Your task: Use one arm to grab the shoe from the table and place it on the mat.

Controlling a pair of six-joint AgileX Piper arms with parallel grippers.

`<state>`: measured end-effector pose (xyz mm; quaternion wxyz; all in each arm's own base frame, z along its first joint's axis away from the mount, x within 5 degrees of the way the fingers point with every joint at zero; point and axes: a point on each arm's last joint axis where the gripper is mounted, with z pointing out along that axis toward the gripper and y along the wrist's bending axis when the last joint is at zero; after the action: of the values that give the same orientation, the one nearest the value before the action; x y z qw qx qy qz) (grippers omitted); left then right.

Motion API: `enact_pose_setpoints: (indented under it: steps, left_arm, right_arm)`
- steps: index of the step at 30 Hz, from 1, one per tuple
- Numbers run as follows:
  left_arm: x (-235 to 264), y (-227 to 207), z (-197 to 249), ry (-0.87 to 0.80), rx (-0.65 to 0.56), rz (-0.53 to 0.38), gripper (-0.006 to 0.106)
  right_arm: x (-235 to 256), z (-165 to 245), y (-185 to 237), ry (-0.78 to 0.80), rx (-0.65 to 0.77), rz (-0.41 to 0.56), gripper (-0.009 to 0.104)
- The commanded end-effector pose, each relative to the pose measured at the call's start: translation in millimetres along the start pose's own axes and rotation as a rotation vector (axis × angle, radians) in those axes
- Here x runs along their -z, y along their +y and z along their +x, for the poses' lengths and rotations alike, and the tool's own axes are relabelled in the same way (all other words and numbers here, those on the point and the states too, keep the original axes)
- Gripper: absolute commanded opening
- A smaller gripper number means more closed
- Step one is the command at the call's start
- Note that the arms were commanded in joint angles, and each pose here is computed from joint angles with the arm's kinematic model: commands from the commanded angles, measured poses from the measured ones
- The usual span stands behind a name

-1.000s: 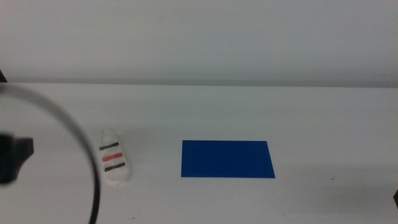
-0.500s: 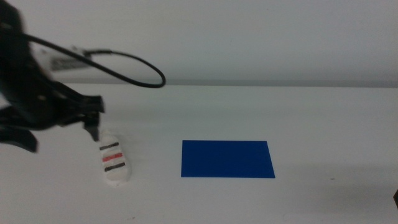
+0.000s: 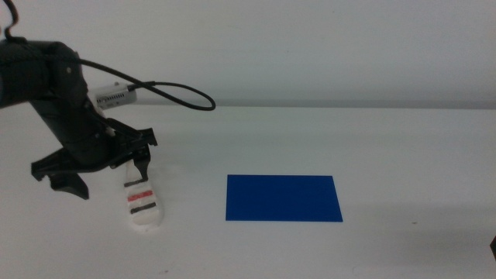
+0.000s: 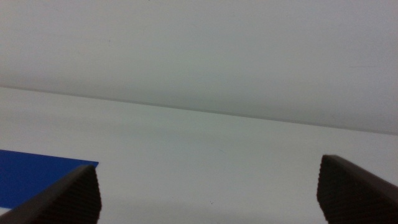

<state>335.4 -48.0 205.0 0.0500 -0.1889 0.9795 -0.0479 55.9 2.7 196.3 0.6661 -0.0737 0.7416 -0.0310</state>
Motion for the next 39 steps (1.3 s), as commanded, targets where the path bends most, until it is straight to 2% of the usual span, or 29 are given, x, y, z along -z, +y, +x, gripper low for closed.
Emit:
enact_pose_setpoints:
  steps: [1, 5, 11, 14, 18, 30, 32, 35, 39]
  left_arm:
    - [-5, -5, -3, -0.005, 0.024, 0.028, 0.080]
    - [-11, -13, -2, 0.008, 0.018, 0.028, 0.076]
    - [-14, -19, -4, -0.008, 0.021, 0.011, 0.075]
    - [-18, -19, -5, -0.005, 0.032, 0.005, 0.080]
    - [-24, -20, -7, 0.004, 0.036, -0.003, 0.094]
    - [-54, -21, -13, 0.025, 0.020, -0.020, 0.092]
    - [-56, -21, -14, 0.019, -0.001, -0.027, 0.086]
    - [-58, -20, -13, 0.032, -0.006, -0.036, 0.064]
    - [-56, -19, -11, 0.061, 0.006, -0.046, 0.014]
  right_arm:
    - [0, 12, 2, -0.002, 0.002, 0.001, 0.093]
    - [0, 12, 2, -0.002, 0.002, 0.001, 0.093]
    - [0, 12, 2, -0.002, 0.002, 0.001, 0.093]
    - [0, 12, 2, -0.002, 0.002, 0.001, 0.093]
    - [0, 12, 2, -0.002, 0.002, 0.001, 0.093]
    - [0, 12, 2, -0.002, 0.002, 0.001, 0.093]
    - [0, 12, 2, -0.002, 0.002, 0.001, 0.093]
    - [0, 12, 2, -0.002, 0.002, 0.001, 0.093]
    - [0, 12, 2, -0.002, 0.002, 0.001, 0.093]
